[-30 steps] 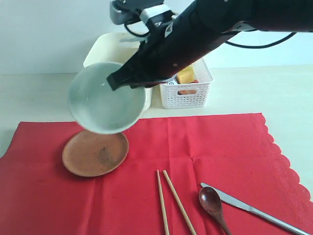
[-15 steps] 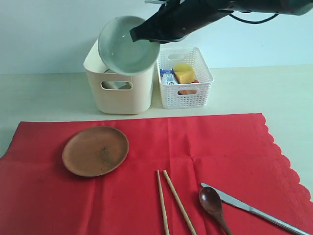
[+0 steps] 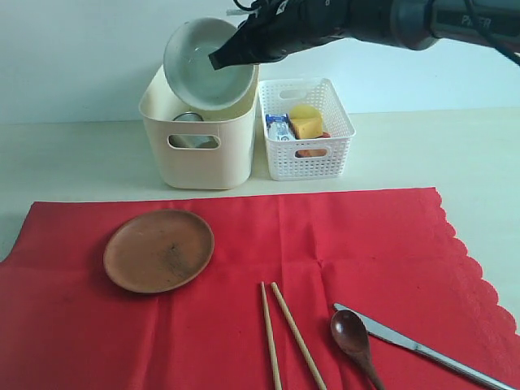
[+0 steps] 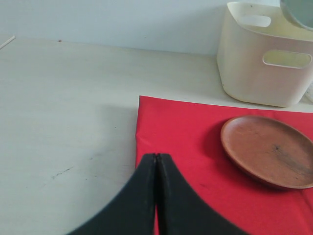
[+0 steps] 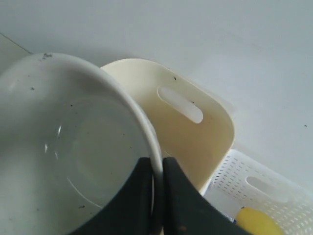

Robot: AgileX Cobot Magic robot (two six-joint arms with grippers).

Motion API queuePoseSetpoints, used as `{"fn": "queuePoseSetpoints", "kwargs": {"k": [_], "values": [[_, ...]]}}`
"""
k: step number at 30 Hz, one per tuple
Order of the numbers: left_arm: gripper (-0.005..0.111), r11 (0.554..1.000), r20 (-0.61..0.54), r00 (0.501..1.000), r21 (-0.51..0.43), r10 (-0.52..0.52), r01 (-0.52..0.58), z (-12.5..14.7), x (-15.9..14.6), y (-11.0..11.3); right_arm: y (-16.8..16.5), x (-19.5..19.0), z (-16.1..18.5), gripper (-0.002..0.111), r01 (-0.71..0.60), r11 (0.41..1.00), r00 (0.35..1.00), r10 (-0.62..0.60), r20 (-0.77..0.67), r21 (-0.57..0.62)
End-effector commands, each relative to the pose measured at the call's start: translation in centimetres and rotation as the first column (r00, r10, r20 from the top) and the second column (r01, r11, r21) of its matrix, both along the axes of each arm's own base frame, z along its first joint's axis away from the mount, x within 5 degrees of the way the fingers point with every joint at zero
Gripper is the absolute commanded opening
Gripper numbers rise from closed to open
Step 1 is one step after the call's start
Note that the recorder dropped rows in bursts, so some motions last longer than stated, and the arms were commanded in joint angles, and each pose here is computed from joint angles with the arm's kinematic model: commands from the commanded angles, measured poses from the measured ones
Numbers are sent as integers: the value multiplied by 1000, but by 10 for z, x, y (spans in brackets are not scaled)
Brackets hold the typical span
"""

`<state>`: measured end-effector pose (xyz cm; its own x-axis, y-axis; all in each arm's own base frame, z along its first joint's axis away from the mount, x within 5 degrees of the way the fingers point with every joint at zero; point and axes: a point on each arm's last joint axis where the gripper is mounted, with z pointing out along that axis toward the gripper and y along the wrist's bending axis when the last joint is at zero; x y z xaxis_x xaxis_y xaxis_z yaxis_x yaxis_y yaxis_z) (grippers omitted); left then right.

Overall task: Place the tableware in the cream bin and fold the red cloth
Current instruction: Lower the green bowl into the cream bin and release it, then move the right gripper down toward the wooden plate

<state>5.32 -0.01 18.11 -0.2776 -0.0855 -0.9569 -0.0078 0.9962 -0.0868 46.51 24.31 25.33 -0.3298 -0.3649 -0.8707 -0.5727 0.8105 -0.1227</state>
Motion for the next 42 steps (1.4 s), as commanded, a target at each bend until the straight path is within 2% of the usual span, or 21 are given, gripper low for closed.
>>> {"fn": "queuePoseSetpoints", "kwargs": {"k": [1, 6, 8, 11, 16, 20, 32, 37, 42], "values": [[0, 1000, 13, 1000, 1, 1, -1, 0, 0, 0, 0, 9, -8, 0, 10, 1000, 1000, -11, 15, 9], [0, 1000, 13, 1000, 1, 1, -1, 0, 0, 0, 3, 13, -30, 0, -1, 1000, 1000, 1, -8, -26], [0, 1000, 13, 1000, 1, 1, -1, 0, 0, 0, 4, 14, -37, 4, -3, 999, 1000, 3, -17, -33], [0, 1000, 13, 1000, 1, 1, -1, 0, 0, 0, 4, 14, -40, 14, -5, 999, 1000, 4, -27, -38], [0, 1000, 13, 1000, 1, 1, -1, 0, 0, 0, 4, 14, -38, 42, 2, 1000, 1000, -2, -29, -26], [0, 1000, 13, 1000, 1, 1, -1, 0, 0, 0, 3, 9, -26, 52, -9, 1000, 999, 8, -37, -29], [0, 1000, 13, 1000, 1, 1, -1, 0, 0, 0, -12, -37, 56, 53, -57, 998, 980, 55, -192, -4], [0, 1000, 13, 1000, 1, 1, -1, 0, 0, 0, -16, -56, 72, 53, -68, 997, 953, 71, -295, 19], [0, 1000, 13, 1000, 1, 1, -1, 0, 0, 0, -7, -71, 68, 51, -123, 981, 886, 175, -430, 147]]}}
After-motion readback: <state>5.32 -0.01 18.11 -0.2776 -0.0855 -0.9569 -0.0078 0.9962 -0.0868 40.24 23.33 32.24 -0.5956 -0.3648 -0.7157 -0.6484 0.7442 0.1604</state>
